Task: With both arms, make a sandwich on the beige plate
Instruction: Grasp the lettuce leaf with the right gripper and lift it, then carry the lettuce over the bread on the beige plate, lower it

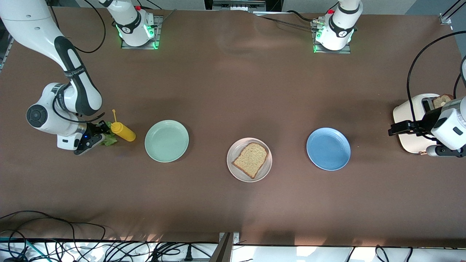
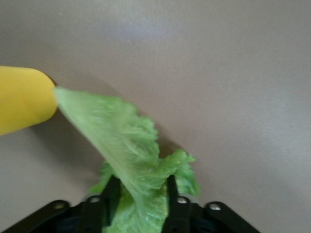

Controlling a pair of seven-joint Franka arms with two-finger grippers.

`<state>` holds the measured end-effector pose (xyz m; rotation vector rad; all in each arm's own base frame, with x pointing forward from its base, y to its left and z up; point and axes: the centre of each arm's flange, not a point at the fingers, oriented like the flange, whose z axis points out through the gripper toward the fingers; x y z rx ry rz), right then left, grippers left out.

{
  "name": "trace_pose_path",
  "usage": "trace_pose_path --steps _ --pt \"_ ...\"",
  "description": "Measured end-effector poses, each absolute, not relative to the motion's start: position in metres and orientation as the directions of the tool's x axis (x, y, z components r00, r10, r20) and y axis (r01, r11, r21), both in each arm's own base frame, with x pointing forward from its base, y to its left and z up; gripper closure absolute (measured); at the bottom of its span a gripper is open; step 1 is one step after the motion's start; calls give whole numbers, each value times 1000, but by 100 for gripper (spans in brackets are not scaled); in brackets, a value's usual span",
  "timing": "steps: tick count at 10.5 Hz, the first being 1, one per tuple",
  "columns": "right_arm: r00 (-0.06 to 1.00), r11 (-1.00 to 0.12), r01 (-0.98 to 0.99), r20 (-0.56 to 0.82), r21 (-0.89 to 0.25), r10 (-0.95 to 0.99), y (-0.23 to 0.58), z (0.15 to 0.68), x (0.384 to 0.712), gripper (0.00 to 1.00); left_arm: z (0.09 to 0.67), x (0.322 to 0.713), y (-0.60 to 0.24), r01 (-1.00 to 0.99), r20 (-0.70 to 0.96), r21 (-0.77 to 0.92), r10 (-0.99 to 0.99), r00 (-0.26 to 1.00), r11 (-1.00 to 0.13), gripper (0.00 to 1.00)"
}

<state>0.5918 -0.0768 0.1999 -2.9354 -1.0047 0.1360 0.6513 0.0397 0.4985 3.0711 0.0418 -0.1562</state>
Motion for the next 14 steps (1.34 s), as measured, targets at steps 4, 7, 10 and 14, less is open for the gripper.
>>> trace_pose_path --steps 4,7,10,14 --pt "774 -774 632 -29 -32 633 -66 282 597 88 498 651 39 30 -103 65 23 994 -997 0" --pt "760 -760 650 -6 -16 650 -53 349 597 91 498 651 39 29 -103 65 23 994 -997 0" --pt "777 -777 629 -12 -42 629 -24 388 602 91 498 651 39 29 -103 65 22 994 -997 0" --pt "839 -838 542 -15 -64 544 56 404 604 91 498 651 39 29 -104 65 22 994 -997 0"
